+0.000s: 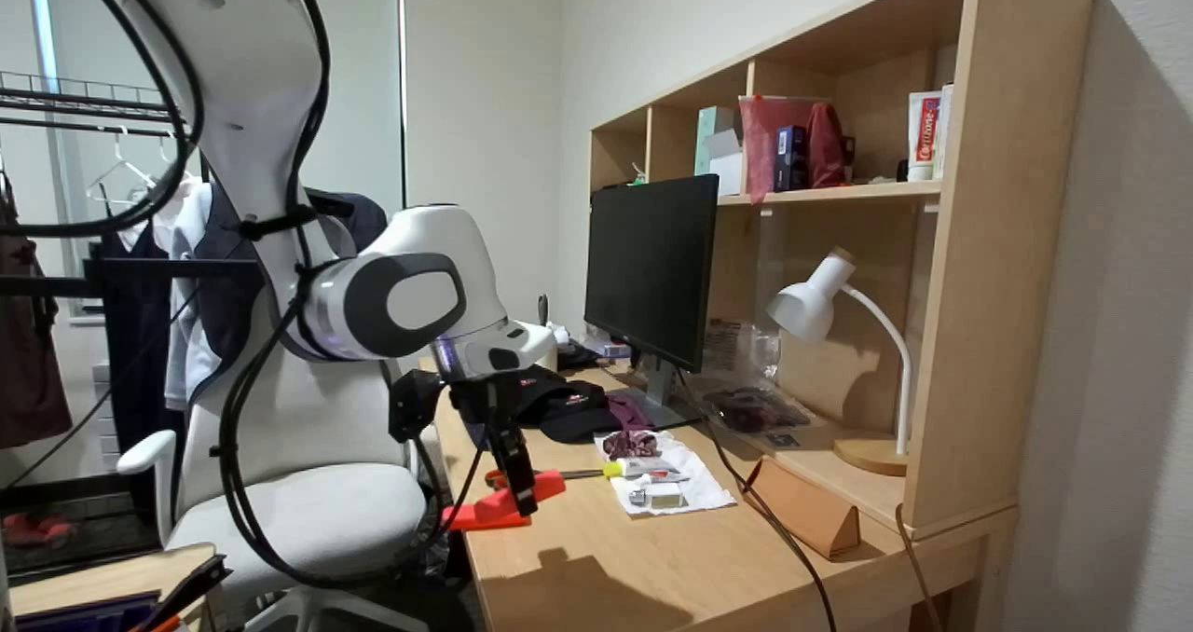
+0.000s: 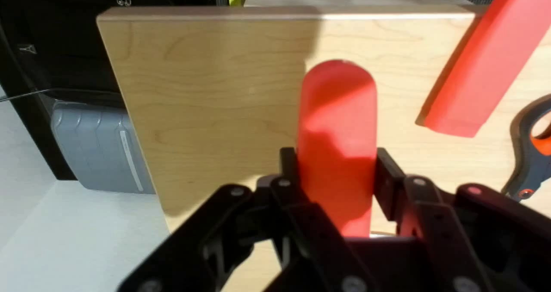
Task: Move the purse to the left then pick the orange object and place it on the table
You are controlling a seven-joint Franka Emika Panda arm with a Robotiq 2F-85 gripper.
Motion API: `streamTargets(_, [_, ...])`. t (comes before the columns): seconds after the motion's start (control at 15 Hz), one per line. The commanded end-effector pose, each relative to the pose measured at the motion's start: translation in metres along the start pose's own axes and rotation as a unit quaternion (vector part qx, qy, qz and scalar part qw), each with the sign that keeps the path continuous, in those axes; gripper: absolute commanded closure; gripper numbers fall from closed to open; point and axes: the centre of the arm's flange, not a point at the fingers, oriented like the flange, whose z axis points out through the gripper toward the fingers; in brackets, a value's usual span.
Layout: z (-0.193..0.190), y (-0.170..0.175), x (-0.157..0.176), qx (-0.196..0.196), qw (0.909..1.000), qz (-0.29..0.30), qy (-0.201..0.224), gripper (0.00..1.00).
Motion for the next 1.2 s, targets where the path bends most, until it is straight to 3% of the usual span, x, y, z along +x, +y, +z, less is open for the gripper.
streamTargets(0.0, [0.012,0.025,-0.021,0.021,0.9997,0.007,-0.01,0.81])
streamTargets(0.53, [0.037,0.025,-0.036,0.036,0.9979,0.041,-0.034,0.81])
streamTargets(1.13, [0.055,0.007,-0.048,0.059,0.9977,-0.014,-0.03,0.81])
